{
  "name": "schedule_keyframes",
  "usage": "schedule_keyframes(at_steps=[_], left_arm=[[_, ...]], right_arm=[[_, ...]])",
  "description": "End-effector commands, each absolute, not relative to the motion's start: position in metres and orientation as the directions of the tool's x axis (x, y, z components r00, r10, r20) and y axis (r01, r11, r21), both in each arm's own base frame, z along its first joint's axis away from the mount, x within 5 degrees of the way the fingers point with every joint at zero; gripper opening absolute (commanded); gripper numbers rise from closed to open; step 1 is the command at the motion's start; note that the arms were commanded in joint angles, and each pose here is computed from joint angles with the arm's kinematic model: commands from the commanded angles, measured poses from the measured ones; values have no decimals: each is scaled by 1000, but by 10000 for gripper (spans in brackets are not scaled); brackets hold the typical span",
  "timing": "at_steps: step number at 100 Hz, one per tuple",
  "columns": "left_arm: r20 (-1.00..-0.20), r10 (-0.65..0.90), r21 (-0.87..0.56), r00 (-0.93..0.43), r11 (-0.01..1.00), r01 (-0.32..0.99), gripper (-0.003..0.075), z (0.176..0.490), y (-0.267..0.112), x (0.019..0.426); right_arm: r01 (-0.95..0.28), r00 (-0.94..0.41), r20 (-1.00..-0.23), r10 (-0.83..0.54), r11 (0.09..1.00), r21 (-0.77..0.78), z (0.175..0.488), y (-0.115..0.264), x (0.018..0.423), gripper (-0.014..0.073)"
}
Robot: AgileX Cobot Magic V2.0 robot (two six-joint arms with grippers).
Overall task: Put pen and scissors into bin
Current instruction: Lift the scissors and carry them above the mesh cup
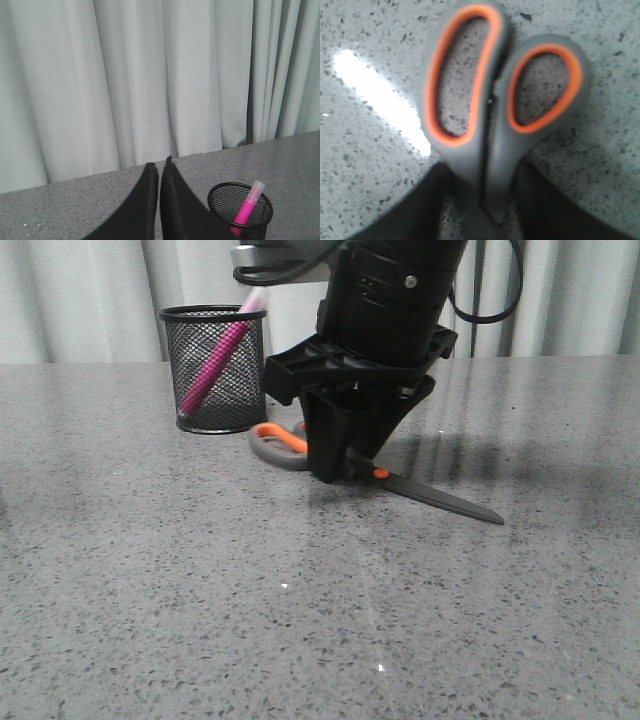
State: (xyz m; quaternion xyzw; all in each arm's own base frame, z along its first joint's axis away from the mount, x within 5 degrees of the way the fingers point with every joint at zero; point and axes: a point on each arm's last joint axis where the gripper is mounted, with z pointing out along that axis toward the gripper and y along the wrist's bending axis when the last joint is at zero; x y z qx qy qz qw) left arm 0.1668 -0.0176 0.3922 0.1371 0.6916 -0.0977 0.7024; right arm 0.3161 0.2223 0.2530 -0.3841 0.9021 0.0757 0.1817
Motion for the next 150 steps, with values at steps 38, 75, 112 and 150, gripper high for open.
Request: schedule_keyframes(at_steps=[38, 75, 112, 150], left_arm=[[-998, 11, 30, 61, 942, 333, -19, 403, -19, 164], [-998, 9, 29, 61, 942, 333, -19, 403, -19, 164], [-998, 9, 29, 61, 942, 333, -19, 403, -19, 164], [-998, 9, 29, 61, 942, 333, -19, 403, -19, 164]], right_arm=[[-674, -367, -820, -439, 733, -90, 375, 198, 281, -70], [-527, 104, -994, -36, 845, -86, 407, 176, 264, -70], [-490, 367, -924, 108, 866, -94, 378, 231, 310, -70], [-524, 312, -940, 139, 850, -49, 359, 266, 345, -70]])
